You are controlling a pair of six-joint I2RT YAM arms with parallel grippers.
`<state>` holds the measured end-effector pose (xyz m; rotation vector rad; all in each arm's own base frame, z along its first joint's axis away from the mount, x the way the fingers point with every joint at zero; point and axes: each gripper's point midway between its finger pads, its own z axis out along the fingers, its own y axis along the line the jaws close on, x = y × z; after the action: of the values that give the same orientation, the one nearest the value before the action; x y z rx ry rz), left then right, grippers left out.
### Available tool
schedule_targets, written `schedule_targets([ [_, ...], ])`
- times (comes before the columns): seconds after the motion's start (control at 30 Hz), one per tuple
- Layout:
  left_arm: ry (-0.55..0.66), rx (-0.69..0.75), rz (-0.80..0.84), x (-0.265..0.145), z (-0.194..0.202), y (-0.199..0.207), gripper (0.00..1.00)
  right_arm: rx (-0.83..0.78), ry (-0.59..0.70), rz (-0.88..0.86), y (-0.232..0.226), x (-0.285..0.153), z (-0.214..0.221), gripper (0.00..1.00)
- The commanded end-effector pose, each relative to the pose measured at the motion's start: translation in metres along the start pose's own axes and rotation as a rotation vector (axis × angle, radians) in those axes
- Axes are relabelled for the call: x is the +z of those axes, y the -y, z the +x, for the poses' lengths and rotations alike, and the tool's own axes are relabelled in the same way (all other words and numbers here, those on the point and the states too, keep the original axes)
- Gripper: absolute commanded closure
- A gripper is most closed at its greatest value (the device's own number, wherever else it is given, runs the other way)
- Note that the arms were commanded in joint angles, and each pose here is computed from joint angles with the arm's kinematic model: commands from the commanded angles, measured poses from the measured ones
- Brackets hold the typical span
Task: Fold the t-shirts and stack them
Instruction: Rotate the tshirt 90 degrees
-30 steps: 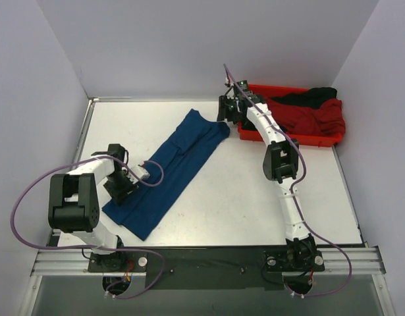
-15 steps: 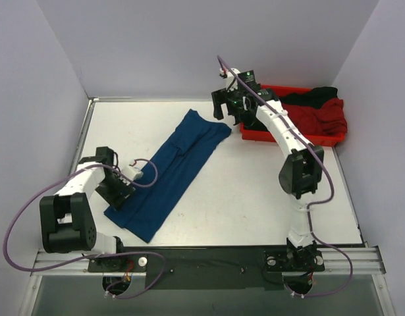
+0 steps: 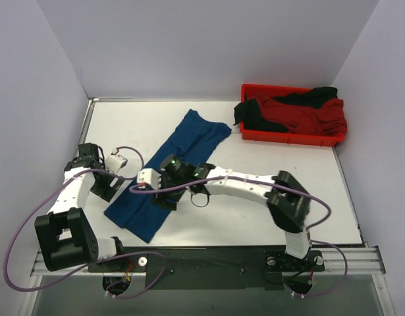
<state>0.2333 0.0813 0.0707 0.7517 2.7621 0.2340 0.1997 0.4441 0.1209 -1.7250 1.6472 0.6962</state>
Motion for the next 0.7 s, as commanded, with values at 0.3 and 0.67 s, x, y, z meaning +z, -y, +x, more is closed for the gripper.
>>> schedule_targets([
  [0.3, 0.011, -0.05, -0.059, 0.01, -0.01, -0.019, 0.11, -0.225, -0.051, -0.354, -0.093, 0.092, -0.007, 0.47],
  [0.67, 0.018, -0.055, -0.025, 0.009, -0.017, -0.019, 0.11, -0.154, -0.146, -0.435, -0.123, 0.116, 0.034, 0.53],
])
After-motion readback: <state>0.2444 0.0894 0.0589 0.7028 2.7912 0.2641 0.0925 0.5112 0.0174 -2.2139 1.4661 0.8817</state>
